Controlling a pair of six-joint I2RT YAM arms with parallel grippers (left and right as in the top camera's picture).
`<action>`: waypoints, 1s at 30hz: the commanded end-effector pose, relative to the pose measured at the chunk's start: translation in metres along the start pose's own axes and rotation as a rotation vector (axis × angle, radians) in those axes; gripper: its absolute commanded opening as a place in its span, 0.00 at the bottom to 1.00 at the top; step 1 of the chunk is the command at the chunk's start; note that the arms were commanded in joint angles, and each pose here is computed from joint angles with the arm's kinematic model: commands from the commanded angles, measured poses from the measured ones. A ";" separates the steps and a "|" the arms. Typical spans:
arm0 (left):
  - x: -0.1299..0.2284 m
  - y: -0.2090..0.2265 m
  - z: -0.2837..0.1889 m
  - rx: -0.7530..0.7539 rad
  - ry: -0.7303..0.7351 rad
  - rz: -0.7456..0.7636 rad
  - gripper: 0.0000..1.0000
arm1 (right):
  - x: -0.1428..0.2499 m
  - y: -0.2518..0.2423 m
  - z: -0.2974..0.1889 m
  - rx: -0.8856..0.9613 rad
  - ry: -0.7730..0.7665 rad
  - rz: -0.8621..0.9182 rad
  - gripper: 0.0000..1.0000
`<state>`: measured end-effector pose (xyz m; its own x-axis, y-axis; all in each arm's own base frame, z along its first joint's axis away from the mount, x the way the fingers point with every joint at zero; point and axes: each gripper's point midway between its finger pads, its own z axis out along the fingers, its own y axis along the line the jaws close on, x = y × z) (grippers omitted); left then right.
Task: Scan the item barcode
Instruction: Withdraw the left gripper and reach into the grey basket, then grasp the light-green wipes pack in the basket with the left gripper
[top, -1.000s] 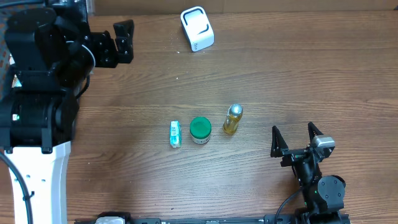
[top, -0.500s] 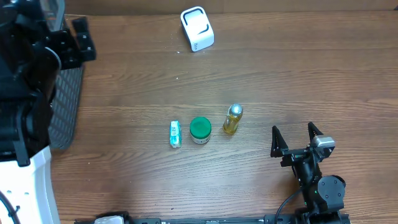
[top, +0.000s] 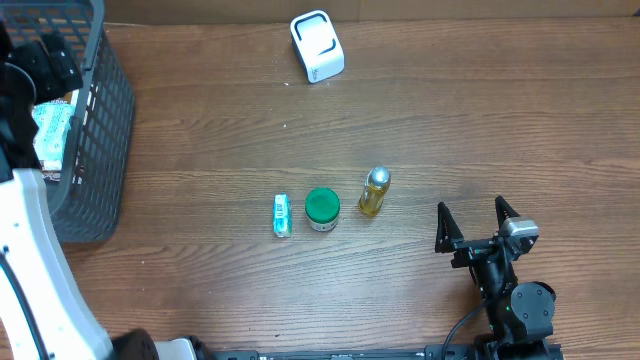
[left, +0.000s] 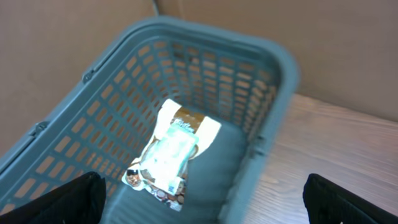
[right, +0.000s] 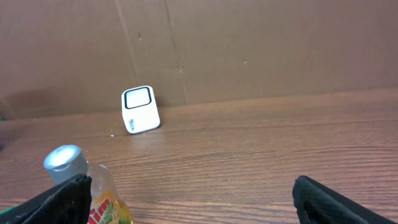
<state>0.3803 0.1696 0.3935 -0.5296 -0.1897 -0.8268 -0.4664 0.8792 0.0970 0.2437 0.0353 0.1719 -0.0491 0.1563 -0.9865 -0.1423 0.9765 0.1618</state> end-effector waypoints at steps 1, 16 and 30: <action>0.004 0.011 0.031 -0.034 0.038 0.010 1.00 | 0.003 0.000 0.000 -0.002 0.000 -0.007 1.00; 0.062 0.045 0.156 -0.057 0.251 0.112 1.00 | 0.003 0.000 0.000 -0.002 0.000 -0.007 1.00; 0.137 0.067 0.248 0.007 0.413 0.233 1.00 | 0.003 0.000 0.000 -0.002 0.000 -0.007 1.00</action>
<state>0.4405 0.3151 0.1720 -0.8188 -0.2173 -0.5313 -0.3905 0.8892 0.2382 0.2437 0.0353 0.1718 -0.0494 0.1562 -0.9865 -0.1423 0.9765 0.1618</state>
